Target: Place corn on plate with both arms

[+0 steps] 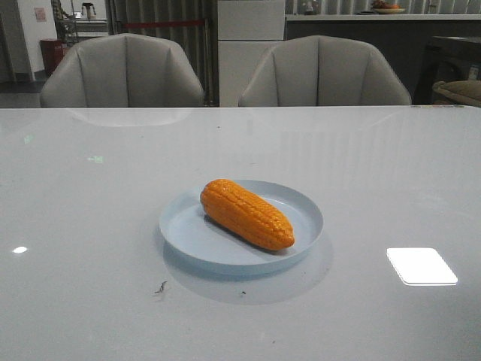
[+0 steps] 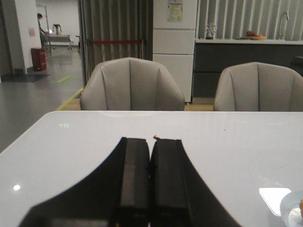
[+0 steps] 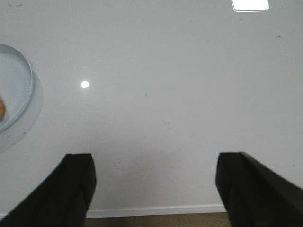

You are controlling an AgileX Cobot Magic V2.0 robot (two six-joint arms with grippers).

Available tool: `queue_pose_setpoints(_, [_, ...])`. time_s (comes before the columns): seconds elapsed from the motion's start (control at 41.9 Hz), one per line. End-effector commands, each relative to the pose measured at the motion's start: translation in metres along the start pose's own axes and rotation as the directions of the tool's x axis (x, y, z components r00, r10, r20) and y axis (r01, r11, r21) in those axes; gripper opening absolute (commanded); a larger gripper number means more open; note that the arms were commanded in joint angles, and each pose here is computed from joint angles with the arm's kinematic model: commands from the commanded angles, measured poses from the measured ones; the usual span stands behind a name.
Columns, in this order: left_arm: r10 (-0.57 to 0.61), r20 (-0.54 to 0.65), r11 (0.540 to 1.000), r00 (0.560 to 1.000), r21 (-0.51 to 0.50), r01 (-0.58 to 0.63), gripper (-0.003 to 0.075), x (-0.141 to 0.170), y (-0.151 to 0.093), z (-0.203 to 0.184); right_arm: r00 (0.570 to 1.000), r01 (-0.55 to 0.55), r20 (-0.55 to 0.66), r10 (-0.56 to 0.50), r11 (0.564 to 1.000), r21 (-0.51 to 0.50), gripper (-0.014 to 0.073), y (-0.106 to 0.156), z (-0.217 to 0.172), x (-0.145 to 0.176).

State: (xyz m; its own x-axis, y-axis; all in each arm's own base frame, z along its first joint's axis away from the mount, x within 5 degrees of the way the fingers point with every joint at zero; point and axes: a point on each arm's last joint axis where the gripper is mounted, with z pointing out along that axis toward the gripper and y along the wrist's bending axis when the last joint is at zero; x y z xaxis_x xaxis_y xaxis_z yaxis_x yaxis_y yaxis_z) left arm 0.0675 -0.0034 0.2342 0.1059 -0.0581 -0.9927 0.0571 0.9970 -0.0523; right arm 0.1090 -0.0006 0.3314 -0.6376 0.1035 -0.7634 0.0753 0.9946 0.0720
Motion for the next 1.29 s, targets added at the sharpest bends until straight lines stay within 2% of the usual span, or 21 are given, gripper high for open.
queue_pose_setpoints(0.0, [-0.011, 0.160, 1.000, 0.987, -0.013, 0.013, 0.0090, -0.006, 0.001, -0.010, 0.996, 0.000, 0.091, 0.000, 1.000, -0.002, 0.0623, 0.000, -0.007, -0.012])
queue_pose_setpoints(0.072, [-0.008, 0.182, 1.000, 0.983, -0.019, 0.012, 0.0090, 0.004, 0.002, -0.015, 0.996, 0.000, 0.091, 0.000, 1.000, -0.002, 0.0623, 0.000, -0.007, -0.012])
queue_pose_setpoints(0.239, [-0.011, 0.047, 1.000, 0.999, -0.026, 0.013, 0.0090, 0.015, 0.003, -0.013, 0.996, 0.000, 0.087, 0.000, 1.000, -0.002, 0.0623, 0.000, -0.007, -0.011])
queue_pose_setpoints(0.358, [-0.012, 0.013, 1.000, 1.000, -0.028, 0.013, 0.0090, 0.019, 0.003, -0.013, 0.996, 0.000, 0.087, 0.000, 1.000, -0.002, 0.0623, 0.000, -0.007, -0.011])
queue_pose_setpoints(1.074, [-0.012, 0.013, 1.000, 1.000, -0.028, 0.013, 0.0090, 0.019, 0.003, -0.013, 0.996, 0.023, 0.091, -0.024, 1.000, 0.016, 0.0623, -0.002, -0.010, -0.008])
queue_pose_setpoints(1.17, [-0.012, 0.013, 1.000, 1.000, -0.028, 0.013, 0.0090, 0.019, 0.003, -0.013, 0.992, 0.025, 0.125, -0.026, 1.000, 0.008, 0.0561, -0.002, -0.014, -0.003])
queue_pose_setpoints(1.265, [-0.012, 0.013, 1.000, 1.000, -0.028, 0.013, 0.0090, 0.019, 0.003, -0.013, 0.980, 0.028, 0.195, -0.025, 1.000, -0.014, 0.0405, -0.001, -0.013, 0.005])
